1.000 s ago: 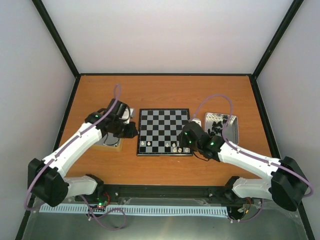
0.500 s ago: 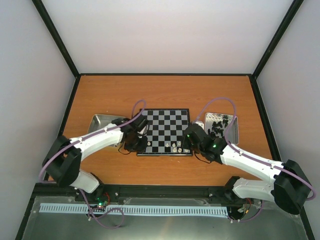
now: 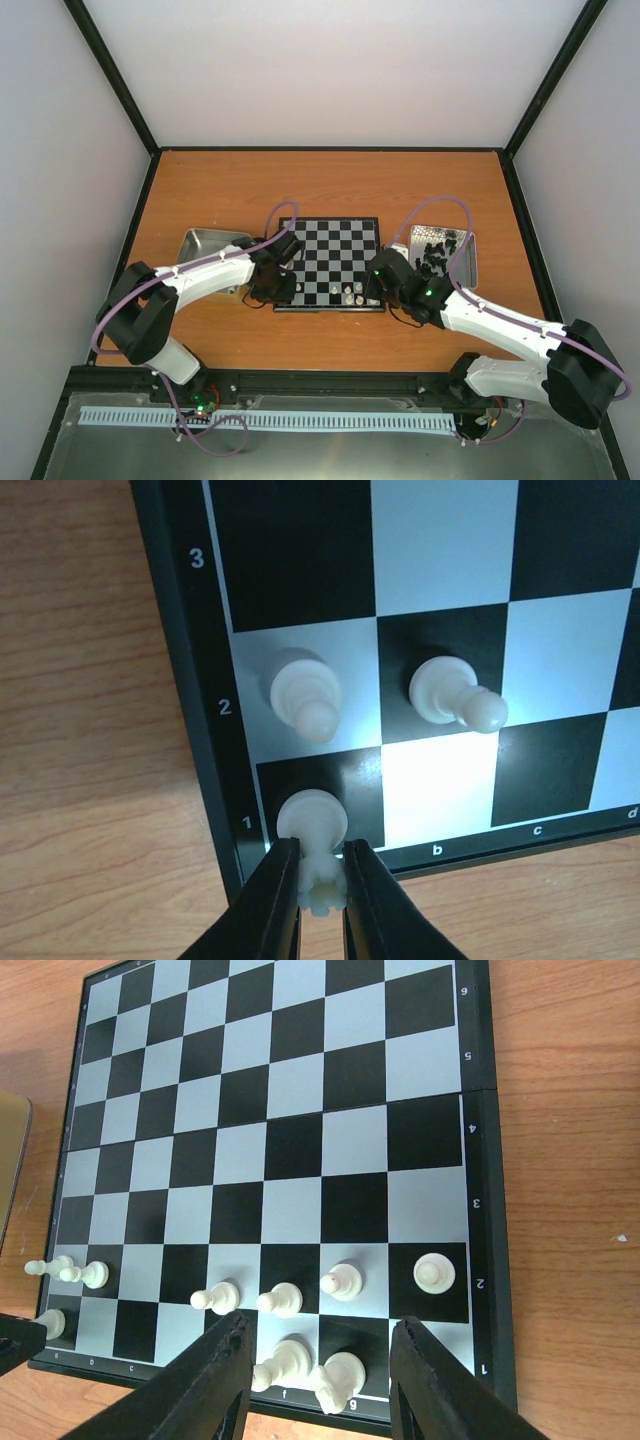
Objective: Set up the chess pieces on the board
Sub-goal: Place the chess piece on the chessboard, then adjust the storage box at the center of the board.
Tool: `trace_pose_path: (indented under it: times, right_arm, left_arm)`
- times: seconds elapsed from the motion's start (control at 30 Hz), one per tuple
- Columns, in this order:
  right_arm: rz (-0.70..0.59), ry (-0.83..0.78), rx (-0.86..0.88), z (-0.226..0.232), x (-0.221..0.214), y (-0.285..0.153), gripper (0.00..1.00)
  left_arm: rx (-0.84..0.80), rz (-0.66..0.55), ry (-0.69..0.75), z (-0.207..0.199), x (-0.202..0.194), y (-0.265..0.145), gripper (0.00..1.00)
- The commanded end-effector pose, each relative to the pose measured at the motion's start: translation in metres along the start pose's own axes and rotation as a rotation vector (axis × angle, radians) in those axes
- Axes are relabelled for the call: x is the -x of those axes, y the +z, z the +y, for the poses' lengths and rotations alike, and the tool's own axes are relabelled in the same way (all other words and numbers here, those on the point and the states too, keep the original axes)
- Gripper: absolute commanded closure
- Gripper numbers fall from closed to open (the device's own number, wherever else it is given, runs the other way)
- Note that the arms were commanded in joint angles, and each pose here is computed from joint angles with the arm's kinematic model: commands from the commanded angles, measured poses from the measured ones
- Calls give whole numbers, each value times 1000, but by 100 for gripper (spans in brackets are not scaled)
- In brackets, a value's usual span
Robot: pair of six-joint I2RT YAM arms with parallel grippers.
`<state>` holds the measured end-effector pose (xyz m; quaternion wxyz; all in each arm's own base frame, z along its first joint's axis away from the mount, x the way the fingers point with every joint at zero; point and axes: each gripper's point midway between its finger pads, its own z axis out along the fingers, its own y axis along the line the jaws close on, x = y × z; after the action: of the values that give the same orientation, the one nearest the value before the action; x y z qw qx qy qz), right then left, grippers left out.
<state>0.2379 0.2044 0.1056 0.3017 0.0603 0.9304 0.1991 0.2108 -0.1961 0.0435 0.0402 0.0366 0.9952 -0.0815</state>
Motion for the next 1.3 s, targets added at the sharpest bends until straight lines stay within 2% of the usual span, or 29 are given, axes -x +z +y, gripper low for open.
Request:
trace_pose_path:
  times: [0.0,0.13,0.27,0.33,0.53,0.6,0.77,0.93,1.13,1.27]
  right_arm:
    - [-13,18,-13,-5,2,1,60]
    - [-15,18,-14,-6,2,0,60]
    - [-16,20,-11,-5,2,0,60]
    - [-16,20,-6,-4,2,0,60]
    - [-13,1,9,0,3,-1,60]
    - [-8,-8,16,1,3,-1,60]
    - [8,-33,17,-2,-2,-3,60]
    - [-4,-56,15,-6,-1,-12,59]
    - [-41,-126,0,-2,14,-20,55]
    - [-105,-109,-109,-16,41,-17,54]
  left_arm:
    - [-32,-10,4,-12,6,3,90]
    - [0,7,9,-5,2,6,85]
    - [-7,-15,21,-7,5,-6,66]
    - [-20,-42,32,-12,11,-17,61]
    - [-108,-135,76,-30,24,-63,59]
    - [-98,-194,82,-25,28,-80,58]
    - [37,-399,26,23,48,-122,49]
    - [80,-487,-80,77,68,-128,44]
    - [66,-391,-223,126,82,-99,45]
    - [71,-299,-308,151,78,-75,47]
